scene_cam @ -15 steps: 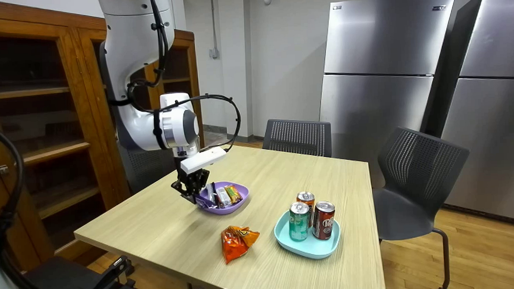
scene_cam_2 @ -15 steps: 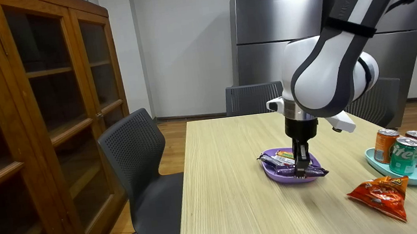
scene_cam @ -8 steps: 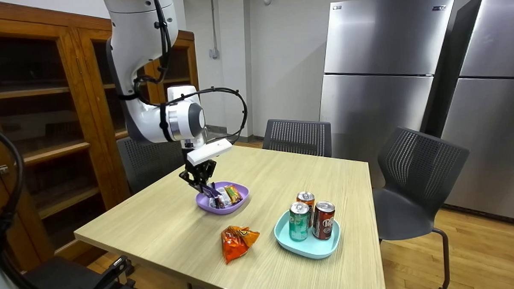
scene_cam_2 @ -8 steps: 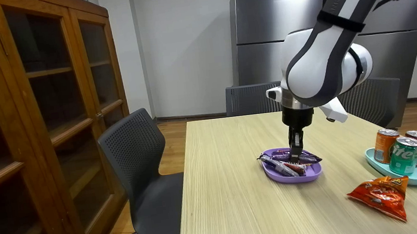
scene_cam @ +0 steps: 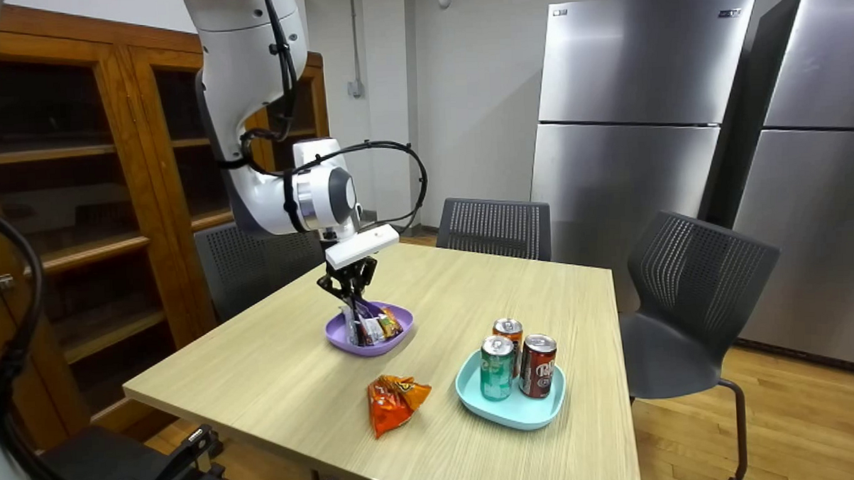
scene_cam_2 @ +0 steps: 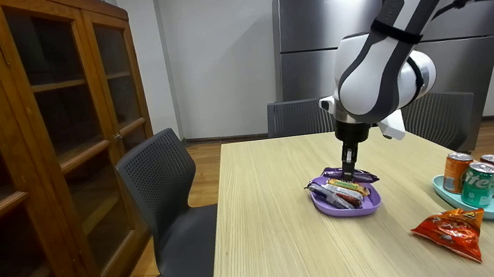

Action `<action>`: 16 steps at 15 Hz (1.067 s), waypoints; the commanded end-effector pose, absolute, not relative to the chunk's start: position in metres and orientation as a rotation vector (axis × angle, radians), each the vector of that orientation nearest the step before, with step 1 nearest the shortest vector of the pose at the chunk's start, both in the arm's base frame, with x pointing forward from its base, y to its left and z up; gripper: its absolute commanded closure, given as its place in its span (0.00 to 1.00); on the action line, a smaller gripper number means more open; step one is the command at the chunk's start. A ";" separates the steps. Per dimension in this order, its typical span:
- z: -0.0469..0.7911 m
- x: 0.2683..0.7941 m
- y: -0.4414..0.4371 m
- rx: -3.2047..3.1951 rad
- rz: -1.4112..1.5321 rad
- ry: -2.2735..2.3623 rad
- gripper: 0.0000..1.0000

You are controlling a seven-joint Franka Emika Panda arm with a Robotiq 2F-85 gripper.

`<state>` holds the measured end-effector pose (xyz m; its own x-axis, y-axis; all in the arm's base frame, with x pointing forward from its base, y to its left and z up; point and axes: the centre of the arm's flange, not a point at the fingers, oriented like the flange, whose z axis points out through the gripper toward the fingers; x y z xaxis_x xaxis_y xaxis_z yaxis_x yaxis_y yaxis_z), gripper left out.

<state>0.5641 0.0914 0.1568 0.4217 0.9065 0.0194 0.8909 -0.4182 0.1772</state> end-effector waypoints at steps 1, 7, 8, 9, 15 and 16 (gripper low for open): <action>0.148 0.575 0.103 2.536 0.194 1.541 0.83; 0.143 0.572 0.110 2.561 0.203 1.505 0.35; 0.144 0.571 0.110 2.563 0.210 1.499 0.26; 0.146 0.570 0.111 2.563 0.221 1.494 0.19; 0.159 0.559 0.116 2.535 0.275 1.550 0.00; 0.161 0.557 0.117 2.523 0.280 1.569 0.00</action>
